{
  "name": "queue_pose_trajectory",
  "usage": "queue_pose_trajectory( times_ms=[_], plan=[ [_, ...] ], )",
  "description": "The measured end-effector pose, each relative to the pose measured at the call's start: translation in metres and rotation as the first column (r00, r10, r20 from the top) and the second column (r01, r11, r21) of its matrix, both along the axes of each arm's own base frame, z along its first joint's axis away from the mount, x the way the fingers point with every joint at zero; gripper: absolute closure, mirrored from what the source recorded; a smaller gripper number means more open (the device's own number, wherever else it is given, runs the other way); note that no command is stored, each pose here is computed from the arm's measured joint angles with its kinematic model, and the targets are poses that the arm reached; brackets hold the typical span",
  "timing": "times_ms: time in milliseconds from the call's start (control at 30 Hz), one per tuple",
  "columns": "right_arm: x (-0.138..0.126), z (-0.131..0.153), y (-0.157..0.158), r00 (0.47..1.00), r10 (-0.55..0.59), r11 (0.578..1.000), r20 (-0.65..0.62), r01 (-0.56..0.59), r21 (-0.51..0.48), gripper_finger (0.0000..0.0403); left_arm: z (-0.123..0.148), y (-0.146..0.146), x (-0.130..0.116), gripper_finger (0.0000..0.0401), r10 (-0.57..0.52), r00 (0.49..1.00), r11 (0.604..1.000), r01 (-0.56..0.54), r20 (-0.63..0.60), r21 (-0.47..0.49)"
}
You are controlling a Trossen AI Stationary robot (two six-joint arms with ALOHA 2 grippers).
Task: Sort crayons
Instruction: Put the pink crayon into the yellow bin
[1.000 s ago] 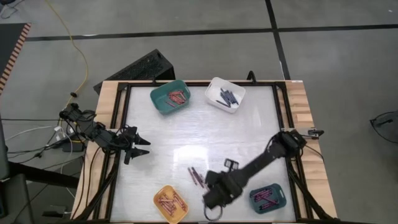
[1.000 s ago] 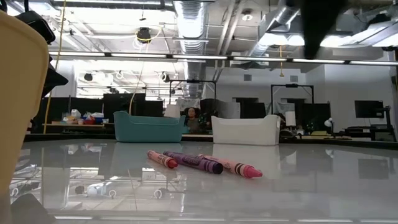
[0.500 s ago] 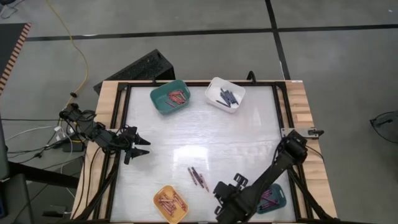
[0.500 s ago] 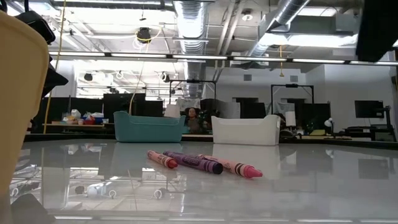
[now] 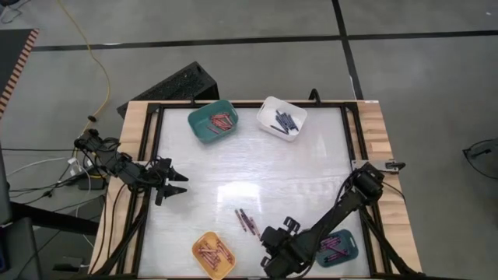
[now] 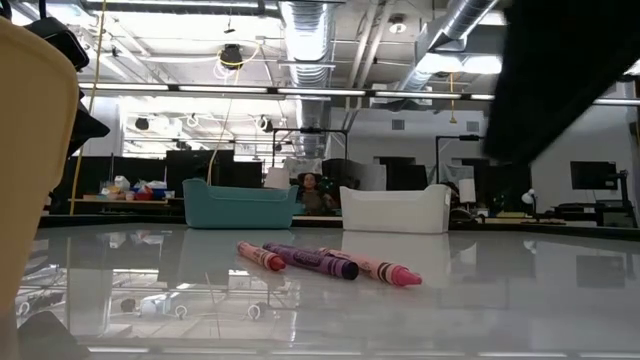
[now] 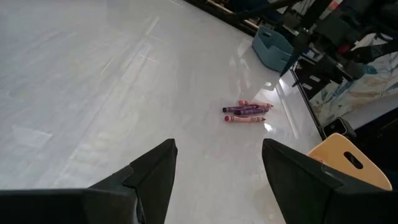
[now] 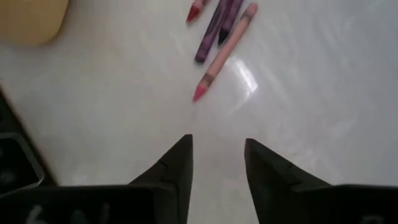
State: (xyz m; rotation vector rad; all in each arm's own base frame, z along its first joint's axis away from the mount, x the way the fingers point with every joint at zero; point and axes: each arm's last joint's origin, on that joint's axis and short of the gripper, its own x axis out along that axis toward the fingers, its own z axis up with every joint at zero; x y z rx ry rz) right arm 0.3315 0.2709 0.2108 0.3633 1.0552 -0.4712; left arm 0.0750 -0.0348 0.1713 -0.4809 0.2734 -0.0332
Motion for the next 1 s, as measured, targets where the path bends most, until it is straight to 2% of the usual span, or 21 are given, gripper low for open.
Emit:
queue_pose_trajectory(
  times_ms=[433,1000],
  plan=[
    [0.014,-0.017,-0.009,0.997,-0.004,1.000,0.076,0.005,-0.010,0.0263,0.000,0.000,0.000,0.0173,0.000,1.000,1.000,0.000,0.000,0.000],
    [0.027,-0.030,-0.014,0.996,0.036,0.999,0.077,-0.034,-0.029,0.0264,0.000,0.000,0.000,0.0173,0.000,1.000,1.000,0.000,0.000,0.000]
  ],
)
